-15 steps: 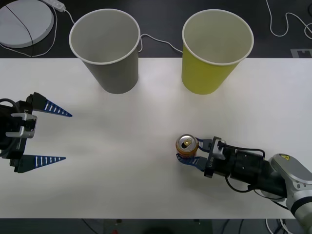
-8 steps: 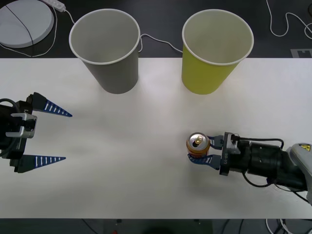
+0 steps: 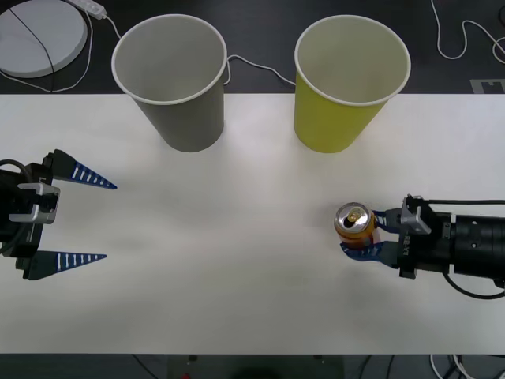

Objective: Put the can into the green bin and the plastic bottle into the gray bin

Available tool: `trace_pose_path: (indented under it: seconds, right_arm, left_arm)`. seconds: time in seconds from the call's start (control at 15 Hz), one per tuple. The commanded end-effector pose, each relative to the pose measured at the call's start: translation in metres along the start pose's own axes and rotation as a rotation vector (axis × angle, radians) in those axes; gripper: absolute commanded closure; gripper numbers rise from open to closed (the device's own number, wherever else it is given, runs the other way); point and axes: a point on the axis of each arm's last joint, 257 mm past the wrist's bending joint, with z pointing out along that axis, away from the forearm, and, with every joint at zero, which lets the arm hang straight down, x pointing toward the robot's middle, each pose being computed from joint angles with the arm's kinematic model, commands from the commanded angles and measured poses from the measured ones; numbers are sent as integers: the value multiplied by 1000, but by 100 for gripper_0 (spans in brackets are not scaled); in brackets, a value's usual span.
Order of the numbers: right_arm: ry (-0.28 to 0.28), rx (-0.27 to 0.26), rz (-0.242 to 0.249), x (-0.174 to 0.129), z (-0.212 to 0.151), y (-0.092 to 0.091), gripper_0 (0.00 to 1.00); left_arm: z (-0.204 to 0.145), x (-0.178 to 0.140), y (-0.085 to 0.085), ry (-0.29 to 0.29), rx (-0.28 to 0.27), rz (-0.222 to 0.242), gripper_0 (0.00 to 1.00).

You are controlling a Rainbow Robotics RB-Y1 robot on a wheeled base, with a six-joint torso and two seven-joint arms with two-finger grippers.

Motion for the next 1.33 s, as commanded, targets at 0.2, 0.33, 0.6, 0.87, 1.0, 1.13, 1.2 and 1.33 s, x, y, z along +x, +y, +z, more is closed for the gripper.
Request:
trace_pose_path:
  seconds: [0.2,0.33,0.6,0.87,1.0,1.13,1.2,1.33]
  right_arm:
    - [63,29,88,-11,-34,-18,100]
    - [108,28,131,-17,-53,-21,100]
    - [224,66,218,-36,-92,-28,100]
    - [303,126,294,-59,-119,-45,100]
    - [333,161,338,-66,-136,-55,100]
    - [374,212,379,-73,-156,-71,100]
    - [393,234,396,-77,-163,-79,100]
    - [422,261,408,-91,-169,-94,100]
  left_arm:
    - [0,0,0,0,0,0,0]
    - [0,0,0,0,0,0,0]
    - [0,0,0,0,0,0,0]
    - [0,0,0,0,0,0,0]
    - [0,0,0,0,0,0,0]
    - [0,0,0,0,0,0,0]
    - [0,0,0,0,0,0,0]
    - [0,0,0,0,0,0,0]
